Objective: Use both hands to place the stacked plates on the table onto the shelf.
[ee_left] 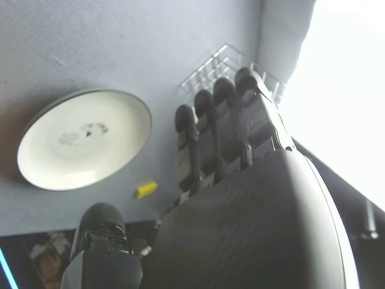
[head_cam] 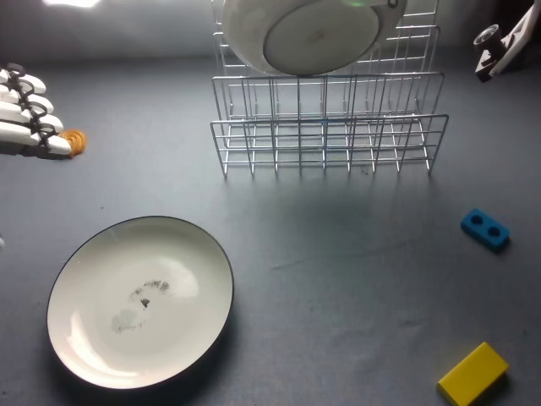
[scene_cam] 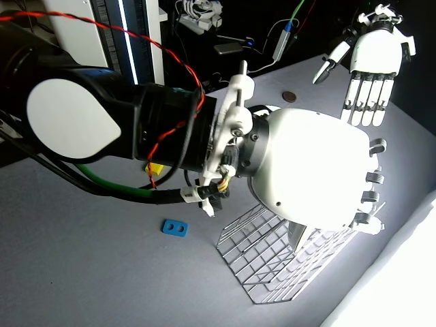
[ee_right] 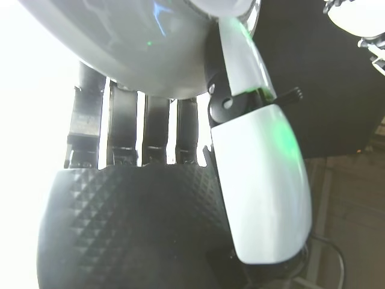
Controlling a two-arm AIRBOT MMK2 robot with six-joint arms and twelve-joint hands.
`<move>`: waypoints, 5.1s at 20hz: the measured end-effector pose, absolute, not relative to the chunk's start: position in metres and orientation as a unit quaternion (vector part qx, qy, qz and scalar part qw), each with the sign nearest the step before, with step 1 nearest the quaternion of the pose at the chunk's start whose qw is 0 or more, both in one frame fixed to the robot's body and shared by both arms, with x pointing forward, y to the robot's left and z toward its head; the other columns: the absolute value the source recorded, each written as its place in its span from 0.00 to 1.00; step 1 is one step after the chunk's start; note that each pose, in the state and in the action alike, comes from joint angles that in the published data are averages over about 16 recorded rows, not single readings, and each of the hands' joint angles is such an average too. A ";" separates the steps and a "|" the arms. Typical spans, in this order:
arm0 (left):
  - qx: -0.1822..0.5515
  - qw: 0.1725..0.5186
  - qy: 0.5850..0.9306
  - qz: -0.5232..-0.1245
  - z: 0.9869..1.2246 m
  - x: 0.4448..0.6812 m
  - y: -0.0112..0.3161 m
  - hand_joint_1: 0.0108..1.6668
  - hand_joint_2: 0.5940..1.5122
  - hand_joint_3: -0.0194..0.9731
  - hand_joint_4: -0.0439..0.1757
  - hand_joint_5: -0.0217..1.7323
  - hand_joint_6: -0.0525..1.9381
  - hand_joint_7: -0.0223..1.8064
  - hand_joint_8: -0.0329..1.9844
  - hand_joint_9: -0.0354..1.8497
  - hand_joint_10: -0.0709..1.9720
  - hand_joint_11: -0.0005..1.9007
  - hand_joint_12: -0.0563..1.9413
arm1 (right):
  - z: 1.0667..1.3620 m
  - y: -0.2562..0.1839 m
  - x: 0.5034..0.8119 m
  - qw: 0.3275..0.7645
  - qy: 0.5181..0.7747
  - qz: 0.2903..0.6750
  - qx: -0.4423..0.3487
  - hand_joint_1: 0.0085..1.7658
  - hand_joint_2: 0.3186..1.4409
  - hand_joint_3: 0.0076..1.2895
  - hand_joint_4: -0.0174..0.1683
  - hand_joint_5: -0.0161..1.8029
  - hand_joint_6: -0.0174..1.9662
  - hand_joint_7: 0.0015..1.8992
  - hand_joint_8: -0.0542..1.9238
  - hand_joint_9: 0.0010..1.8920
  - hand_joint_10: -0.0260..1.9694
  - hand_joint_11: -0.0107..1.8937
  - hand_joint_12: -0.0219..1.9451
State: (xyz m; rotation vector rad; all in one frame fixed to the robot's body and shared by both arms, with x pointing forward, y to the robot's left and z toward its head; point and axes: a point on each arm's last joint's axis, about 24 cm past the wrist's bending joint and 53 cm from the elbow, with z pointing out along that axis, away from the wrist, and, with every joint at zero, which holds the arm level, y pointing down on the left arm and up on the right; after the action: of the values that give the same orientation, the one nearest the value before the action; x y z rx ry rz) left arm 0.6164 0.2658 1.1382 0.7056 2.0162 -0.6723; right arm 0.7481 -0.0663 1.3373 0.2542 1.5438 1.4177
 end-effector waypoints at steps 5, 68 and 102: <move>0.301 0.423 0.808 -0.280 1.134 0.607 0.260 0.00 0.52 0.04 0.21 0.20 0.04 0.18 0.02 0.15 0.04 0.09 0.04 | 1.326 -0.068 0.758 0.484 0.647 0.575 0.124 0.65 0.74 0.00 0.16 0.41 0.67 0.44 0.65 0.38 0.58 0.23 0.93; 0.221 0.292 0.898 -0.242 1.012 0.564 0.279 0.00 0.54 0.04 0.20 0.14 0.04 0.13 0.01 0.11 0.02 0.08 0.05 | 1.269 0.037 0.570 0.586 0.532 0.523 -0.316 0.65 0.49 0.00 0.11 0.02 0.02 0.01 0.04 0.01 0.01 0.02 0.01; 0.192 0.281 0.915 -0.219 1.001 0.562 0.304 0.00 0.55 0.04 0.19 0.10 0.03 0.07 0.01 0.06 0.02 0.05 0.05 | 1.176 0.203 0.582 0.542 0.591 0.518 -0.297 0.65 0.62 0.00 0.10 0.19 0.11 0.19 0.08 0.16 0.10 0.06 0.39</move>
State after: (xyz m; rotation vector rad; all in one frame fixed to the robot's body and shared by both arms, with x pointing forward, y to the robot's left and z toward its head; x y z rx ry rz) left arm 0.5625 0.3035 1.0014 0.5151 2.4517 -0.5860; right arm 0.5818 0.2027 1.1756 -0.7059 1.4039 1.2297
